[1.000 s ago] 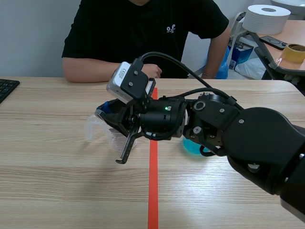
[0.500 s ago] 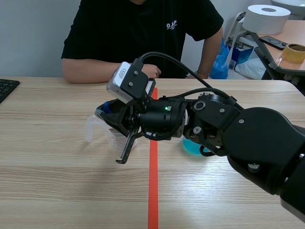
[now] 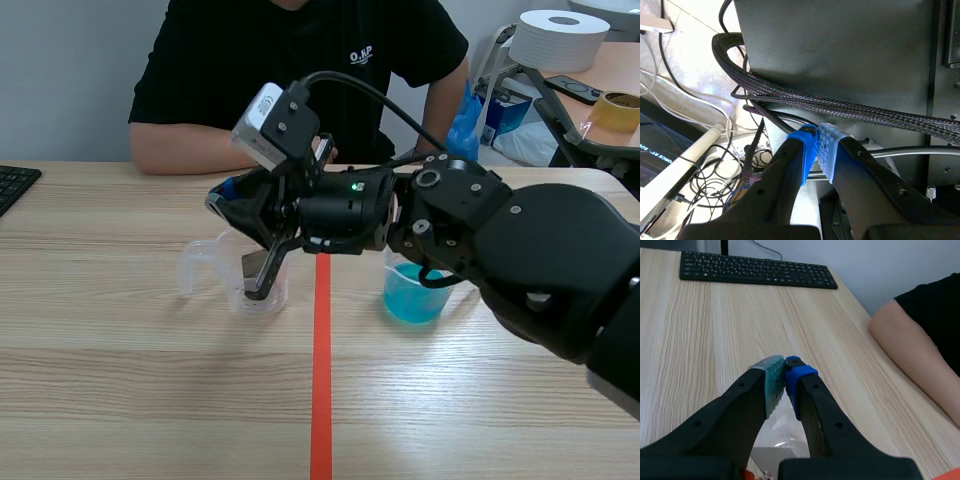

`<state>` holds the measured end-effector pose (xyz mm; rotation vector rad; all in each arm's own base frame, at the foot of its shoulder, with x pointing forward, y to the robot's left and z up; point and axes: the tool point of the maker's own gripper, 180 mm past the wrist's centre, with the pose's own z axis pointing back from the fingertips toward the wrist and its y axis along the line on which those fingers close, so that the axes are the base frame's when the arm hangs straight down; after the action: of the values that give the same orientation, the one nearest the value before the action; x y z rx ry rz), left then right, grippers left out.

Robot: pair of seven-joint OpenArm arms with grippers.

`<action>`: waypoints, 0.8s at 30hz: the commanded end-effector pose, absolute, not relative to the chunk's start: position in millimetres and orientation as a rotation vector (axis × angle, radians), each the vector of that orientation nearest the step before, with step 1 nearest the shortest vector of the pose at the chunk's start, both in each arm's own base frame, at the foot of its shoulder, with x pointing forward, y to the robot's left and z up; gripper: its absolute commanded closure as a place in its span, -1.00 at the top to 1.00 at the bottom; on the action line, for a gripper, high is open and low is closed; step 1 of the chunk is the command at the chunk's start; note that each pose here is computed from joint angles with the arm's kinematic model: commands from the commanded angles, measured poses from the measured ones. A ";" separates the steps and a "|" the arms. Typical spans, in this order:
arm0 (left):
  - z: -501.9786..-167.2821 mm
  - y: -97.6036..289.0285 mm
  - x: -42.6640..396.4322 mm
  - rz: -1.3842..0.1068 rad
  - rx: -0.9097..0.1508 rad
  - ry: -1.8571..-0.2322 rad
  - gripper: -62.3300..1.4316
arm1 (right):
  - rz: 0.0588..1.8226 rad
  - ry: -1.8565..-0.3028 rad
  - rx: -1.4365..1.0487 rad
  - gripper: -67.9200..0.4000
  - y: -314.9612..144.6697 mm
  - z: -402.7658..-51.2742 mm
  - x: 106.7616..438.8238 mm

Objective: Do the redox reaction experiment.
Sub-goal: 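Lift the metal plate out of the left beaker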

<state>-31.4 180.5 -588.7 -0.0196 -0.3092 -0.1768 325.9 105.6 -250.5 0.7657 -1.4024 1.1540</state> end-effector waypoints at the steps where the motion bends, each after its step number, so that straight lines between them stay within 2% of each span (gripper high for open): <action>1: -587.9 181.1 -24.8 -0.175 -0.018 -0.327 -0.82 | 1.147 -1.454 0.749 -0.97 100.3 -232.7 340.6; 12: -587.9 181.1 -24.8 -0.175 -0.018 -0.327 -0.82 | 1.091 -1.396 0.730 -0.97 86.1 -237.7 366.3; 24: -587.9 181.1 -24.8 -0.175 -0.018 -0.327 -0.82 | 1.097 -1.394 0.805 -0.97 92.3 -206.1 375.1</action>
<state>-31.4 180.5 -588.7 -0.0196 -0.3092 -0.1768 367.7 88.9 -232.8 0.7881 -1.3255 1.0971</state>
